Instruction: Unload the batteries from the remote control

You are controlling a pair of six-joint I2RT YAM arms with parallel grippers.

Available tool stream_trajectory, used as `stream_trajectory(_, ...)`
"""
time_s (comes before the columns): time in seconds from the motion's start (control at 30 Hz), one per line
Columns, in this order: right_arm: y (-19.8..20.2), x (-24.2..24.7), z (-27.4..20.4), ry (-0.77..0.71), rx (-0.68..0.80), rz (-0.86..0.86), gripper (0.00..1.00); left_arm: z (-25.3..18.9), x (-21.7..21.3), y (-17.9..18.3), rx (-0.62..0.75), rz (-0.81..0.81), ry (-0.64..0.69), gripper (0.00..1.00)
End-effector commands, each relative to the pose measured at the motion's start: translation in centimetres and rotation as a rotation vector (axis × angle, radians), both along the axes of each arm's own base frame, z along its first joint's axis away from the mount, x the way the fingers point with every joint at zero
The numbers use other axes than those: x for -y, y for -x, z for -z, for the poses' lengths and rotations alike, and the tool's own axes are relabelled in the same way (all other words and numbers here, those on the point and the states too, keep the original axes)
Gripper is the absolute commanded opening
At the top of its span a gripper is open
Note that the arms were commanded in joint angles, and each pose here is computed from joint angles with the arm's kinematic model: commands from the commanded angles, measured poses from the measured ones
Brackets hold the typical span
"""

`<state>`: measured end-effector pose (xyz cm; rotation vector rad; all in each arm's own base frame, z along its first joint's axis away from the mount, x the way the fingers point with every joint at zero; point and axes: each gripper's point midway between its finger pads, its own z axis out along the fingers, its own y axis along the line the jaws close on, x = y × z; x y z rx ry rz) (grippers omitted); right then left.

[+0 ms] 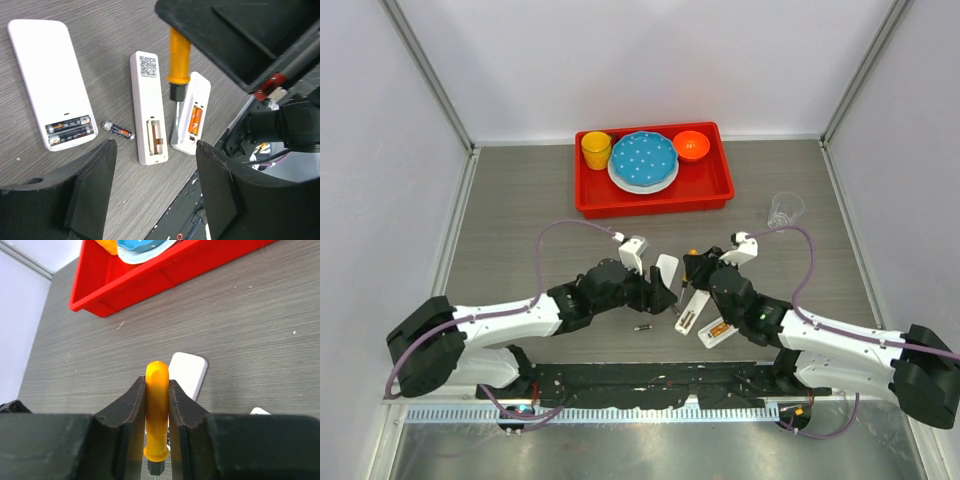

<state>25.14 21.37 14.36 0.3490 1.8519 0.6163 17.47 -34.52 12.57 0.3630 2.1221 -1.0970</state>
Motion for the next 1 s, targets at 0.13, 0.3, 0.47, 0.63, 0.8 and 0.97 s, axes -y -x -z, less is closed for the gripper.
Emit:
stream_trajectory(0.13, 0.5, -1.7, -5.3, -0.113, 0.087, -0.1, 0.02, -2.4, 0.4, 0.1, 0.063, 0.069, -0.014, 0.69)
stream_trajectory(0.3, 1.1, -3.0, -6.0, -0.161, 0.084, -0.168, 0.01, -3.8, 2.4, -0.3, 0.087, 0.109, 0.035, 0.67)
stream_trajectory(0.47, 1.6, -3.4, -6.3, -0.201, 0.083, -0.192, 0.01, -3.8, 3.8, -0.6, 0.073, 0.131, 0.073, 0.56)
stream_trajectory(0.63, 1.9, -3.2, -6.8, -0.232, 0.089, -0.199, 0.01, -3.0, 4.1, -0.7, 0.047, 0.127, 0.086, 0.01)
stream_trajectory(0.8, 2.1, -3.4, -6.7, -0.19, 0.089, -0.23, 0.14, -2.8, 2.4, -1.1, 0.038, 0.081, 0.099, 0.0)
stream_trajectory(0.97, 2.0, -3.7, -7.2, -0.097, 0.09, -0.263, 0.29, -2.3, 0.1, -1.6, 0.028, 0.031, 0.073, 0.0)
